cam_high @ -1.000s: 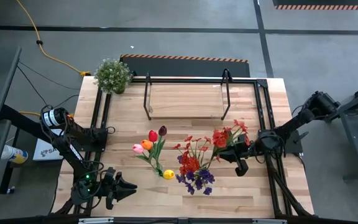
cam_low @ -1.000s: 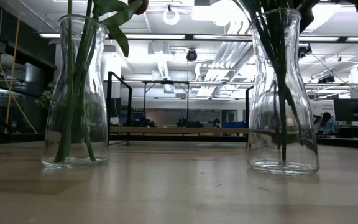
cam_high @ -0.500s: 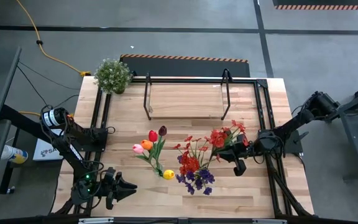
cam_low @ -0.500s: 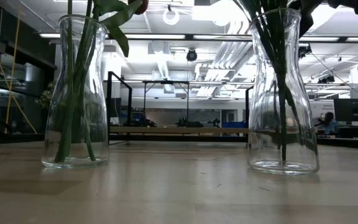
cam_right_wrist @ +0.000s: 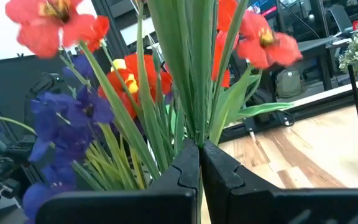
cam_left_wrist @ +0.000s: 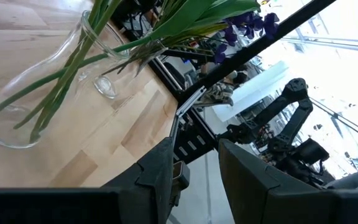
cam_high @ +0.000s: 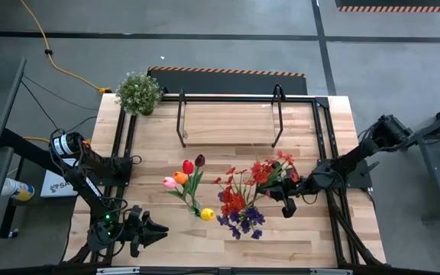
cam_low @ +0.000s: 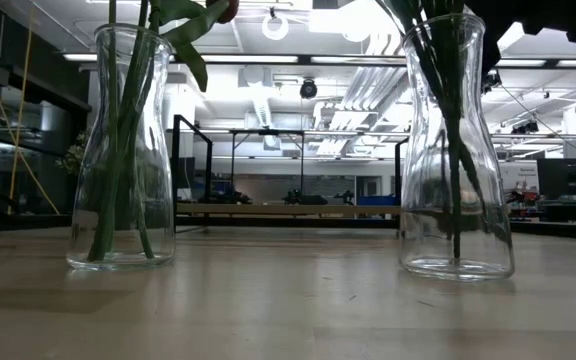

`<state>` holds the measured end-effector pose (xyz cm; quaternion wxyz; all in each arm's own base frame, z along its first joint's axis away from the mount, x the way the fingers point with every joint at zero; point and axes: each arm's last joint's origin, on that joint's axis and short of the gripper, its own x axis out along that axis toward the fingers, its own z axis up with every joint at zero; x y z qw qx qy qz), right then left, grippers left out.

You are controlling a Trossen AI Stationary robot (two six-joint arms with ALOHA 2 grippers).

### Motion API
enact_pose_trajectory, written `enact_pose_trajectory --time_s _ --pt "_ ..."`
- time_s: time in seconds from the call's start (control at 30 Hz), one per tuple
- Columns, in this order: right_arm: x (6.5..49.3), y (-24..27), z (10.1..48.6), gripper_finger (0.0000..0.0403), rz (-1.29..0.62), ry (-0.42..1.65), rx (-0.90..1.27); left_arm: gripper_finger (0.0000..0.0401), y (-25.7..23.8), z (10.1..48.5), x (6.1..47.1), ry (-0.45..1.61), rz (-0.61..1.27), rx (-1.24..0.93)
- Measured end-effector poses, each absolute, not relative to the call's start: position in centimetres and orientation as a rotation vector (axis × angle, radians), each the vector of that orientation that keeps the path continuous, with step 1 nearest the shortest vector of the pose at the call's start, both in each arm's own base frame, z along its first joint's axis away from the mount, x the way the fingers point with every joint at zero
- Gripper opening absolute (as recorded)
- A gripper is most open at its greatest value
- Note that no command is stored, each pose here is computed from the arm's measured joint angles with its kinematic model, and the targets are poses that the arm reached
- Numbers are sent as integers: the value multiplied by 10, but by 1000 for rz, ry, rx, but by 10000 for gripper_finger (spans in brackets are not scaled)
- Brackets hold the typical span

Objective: Pick and place flowers into a vace then onto a shelf
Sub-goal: Put the red flower into the right transparent vase

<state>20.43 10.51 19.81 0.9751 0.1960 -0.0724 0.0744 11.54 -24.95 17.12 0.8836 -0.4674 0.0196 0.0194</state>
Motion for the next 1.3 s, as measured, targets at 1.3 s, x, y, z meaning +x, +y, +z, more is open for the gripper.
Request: enact_pose_trajectory --time_s 1.3 --pt "208 111 183 1 272 -26 434 163 -249 171 115 43 42 -965"
